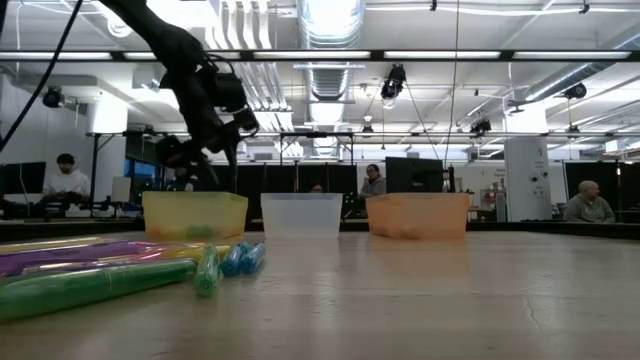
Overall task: Pick & Place Markers
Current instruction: Put the dark yellow highlighter pen into the yellow bin
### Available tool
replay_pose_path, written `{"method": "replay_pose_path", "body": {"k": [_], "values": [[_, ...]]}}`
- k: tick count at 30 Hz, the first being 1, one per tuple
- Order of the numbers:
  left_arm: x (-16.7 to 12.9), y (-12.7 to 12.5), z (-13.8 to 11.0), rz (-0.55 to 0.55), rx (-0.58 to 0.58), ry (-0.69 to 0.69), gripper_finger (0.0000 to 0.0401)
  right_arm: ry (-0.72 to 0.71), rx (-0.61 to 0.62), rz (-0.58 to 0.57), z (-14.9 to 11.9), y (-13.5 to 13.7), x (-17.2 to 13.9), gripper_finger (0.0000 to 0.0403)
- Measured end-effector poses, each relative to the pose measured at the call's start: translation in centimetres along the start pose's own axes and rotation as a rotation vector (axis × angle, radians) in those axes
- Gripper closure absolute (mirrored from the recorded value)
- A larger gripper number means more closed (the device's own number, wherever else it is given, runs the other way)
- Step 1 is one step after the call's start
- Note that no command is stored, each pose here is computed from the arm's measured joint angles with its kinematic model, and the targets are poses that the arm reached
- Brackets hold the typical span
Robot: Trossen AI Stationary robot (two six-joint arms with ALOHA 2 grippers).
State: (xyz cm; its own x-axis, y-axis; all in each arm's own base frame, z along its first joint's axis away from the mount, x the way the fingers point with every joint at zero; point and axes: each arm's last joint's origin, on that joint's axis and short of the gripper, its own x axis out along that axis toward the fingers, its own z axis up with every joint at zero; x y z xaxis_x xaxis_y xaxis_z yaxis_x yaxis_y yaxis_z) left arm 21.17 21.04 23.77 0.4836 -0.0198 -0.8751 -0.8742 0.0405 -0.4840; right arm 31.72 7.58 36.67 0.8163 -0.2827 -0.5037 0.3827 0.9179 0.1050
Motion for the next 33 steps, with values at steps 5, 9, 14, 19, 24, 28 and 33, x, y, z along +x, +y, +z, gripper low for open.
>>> {"method": "replay_pose_path", "body": {"k": [5,9,14,19,24,28,33], "values": [[-0.7,-2.0,-3.3,-0.006,0.121,0.034,0.0237,0.003,0.010,0.006,0.0,0.0,0.0,0.0282],[-1.6,-3.8,-6.4,-0.014,0.255,-0.002,0.0236,0.003,0.026,0.007,0.0,0.0,0.0,0.0282],[-3.4,-5.1,-10.9,-0.058,0.419,0.013,0.0236,0.004,0.032,0.006,0.0,0.0,0.0,0.0282],[-4.5,-5.1,-15.3,0.005,0.395,0.049,0.0236,0.003,0.032,0.006,0.0,0.0,0.0,0.0282],[-4.6,-5.3,-20.0,0.054,0.351,0.051,0.0236,0.002,0.010,0.003,0.0,0.0,0.0,0.0282],[-3.8,-5.7,-23.6,0.066,0.323,0.062,0.0236,0.002,0.002,0.002,0.0,0.0,0.0,0.0282],[-2.5,-5.9,-27.2,0.082,0.310,0.068,0.0236,0.002,-0.009,0.001,0.0,0.0,0.1,0.0282]]}}
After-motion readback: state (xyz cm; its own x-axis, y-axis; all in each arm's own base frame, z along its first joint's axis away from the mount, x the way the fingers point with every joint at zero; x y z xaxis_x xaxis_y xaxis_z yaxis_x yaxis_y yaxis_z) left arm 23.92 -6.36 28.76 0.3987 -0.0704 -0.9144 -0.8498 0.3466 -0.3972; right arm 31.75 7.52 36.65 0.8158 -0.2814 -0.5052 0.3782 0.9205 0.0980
